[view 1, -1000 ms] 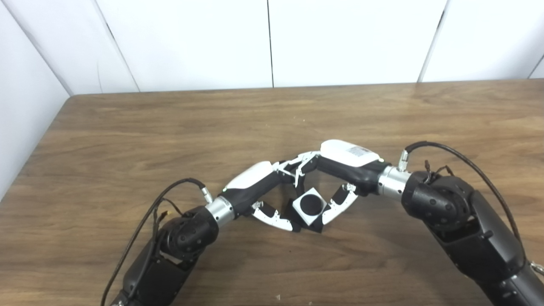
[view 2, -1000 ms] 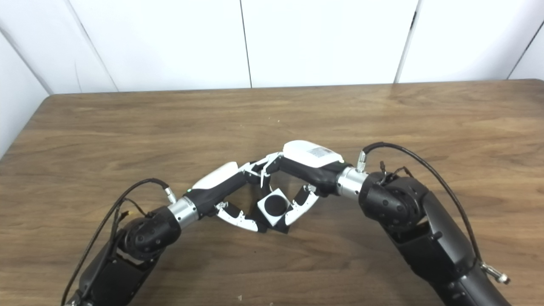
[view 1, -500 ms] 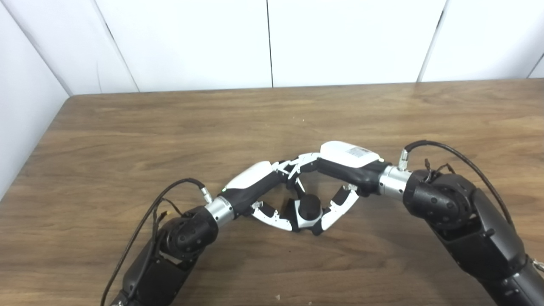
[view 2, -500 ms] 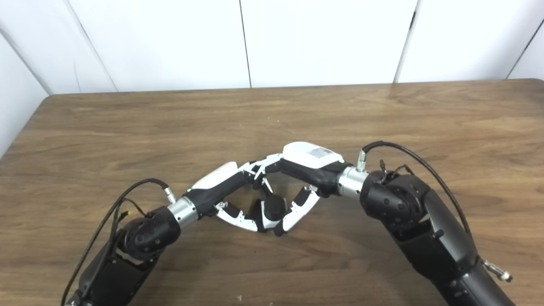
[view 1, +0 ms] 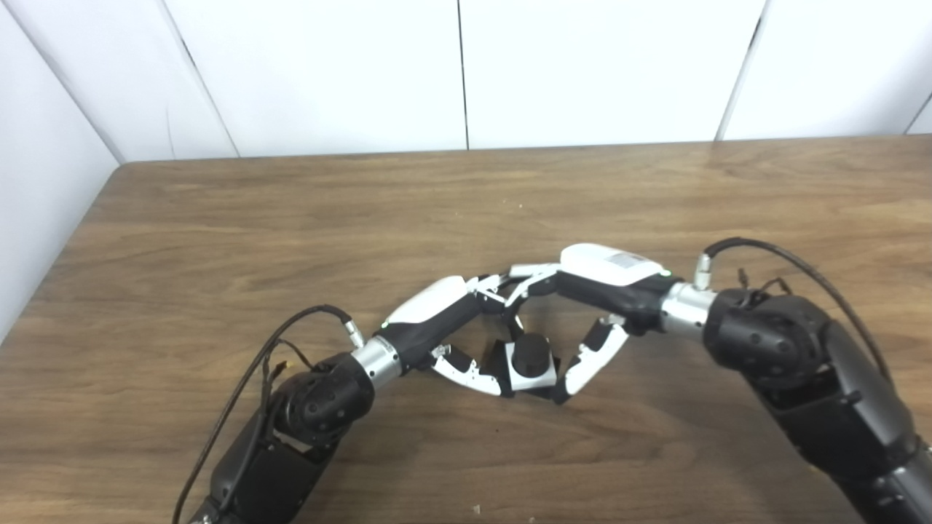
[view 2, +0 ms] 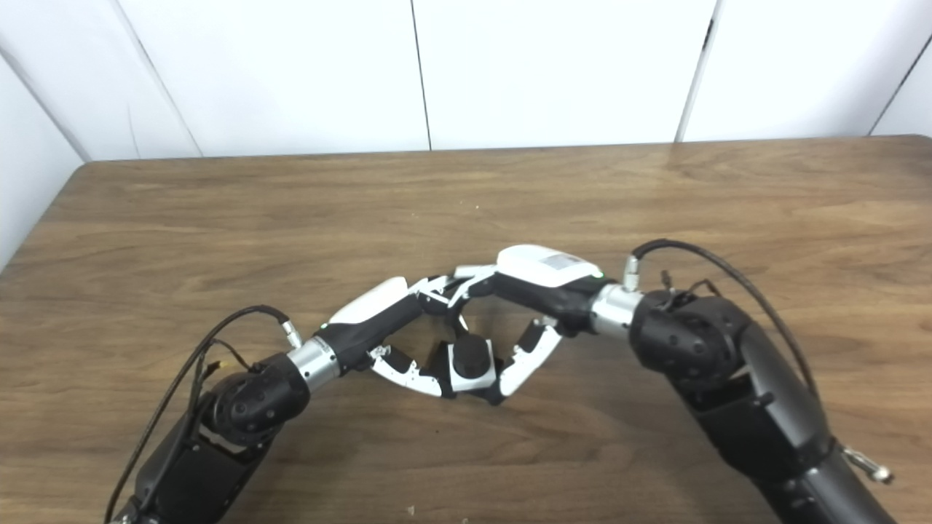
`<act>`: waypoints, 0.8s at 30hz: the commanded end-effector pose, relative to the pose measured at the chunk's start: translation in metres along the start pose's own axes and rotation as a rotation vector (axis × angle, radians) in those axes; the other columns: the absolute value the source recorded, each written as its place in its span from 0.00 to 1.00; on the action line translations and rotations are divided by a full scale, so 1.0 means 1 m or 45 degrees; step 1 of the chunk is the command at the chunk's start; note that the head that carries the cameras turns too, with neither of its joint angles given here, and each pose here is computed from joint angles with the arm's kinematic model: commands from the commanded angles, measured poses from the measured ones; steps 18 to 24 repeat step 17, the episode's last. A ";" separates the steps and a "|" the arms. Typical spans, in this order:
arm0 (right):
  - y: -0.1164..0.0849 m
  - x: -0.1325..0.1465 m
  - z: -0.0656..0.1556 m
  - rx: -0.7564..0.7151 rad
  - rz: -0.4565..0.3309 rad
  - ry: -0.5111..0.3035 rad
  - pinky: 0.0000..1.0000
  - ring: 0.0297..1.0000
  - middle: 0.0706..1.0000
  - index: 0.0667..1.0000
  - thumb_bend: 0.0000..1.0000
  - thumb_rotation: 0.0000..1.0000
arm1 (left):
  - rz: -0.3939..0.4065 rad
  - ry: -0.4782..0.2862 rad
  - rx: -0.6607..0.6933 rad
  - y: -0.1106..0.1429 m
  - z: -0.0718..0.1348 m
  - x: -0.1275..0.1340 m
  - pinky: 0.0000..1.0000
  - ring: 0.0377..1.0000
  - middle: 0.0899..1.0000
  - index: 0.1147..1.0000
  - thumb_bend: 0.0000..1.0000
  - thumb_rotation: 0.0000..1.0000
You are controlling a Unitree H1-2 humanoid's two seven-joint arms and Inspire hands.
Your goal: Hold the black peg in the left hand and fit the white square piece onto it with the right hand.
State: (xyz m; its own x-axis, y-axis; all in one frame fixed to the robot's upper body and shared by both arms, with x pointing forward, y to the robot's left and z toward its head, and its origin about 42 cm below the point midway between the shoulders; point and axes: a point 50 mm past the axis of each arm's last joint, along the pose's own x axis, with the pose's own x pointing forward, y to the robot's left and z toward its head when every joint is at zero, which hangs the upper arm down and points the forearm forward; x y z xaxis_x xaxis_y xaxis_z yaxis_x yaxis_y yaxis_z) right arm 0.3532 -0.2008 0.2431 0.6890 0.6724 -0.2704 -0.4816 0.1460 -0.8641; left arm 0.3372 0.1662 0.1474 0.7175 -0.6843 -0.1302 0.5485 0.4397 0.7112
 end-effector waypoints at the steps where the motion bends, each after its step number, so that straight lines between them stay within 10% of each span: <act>1: -0.032 -0.013 -0.002 -0.060 -0.099 0.011 0.81 0.92 0.95 0.84 0.91 0.28 | -0.088 0.036 0.009 -0.009 -0.007 -0.005 1.00 1.00 1.00 0.42 0.52 0.08; 24: -0.060 -0.044 -0.037 0.059 -0.387 0.134 0.65 0.85 0.90 0.80 0.78 0.13 | -0.092 0.042 0.016 -0.005 -0.013 -0.012 1.00 1.00 1.00 0.42 0.52 0.07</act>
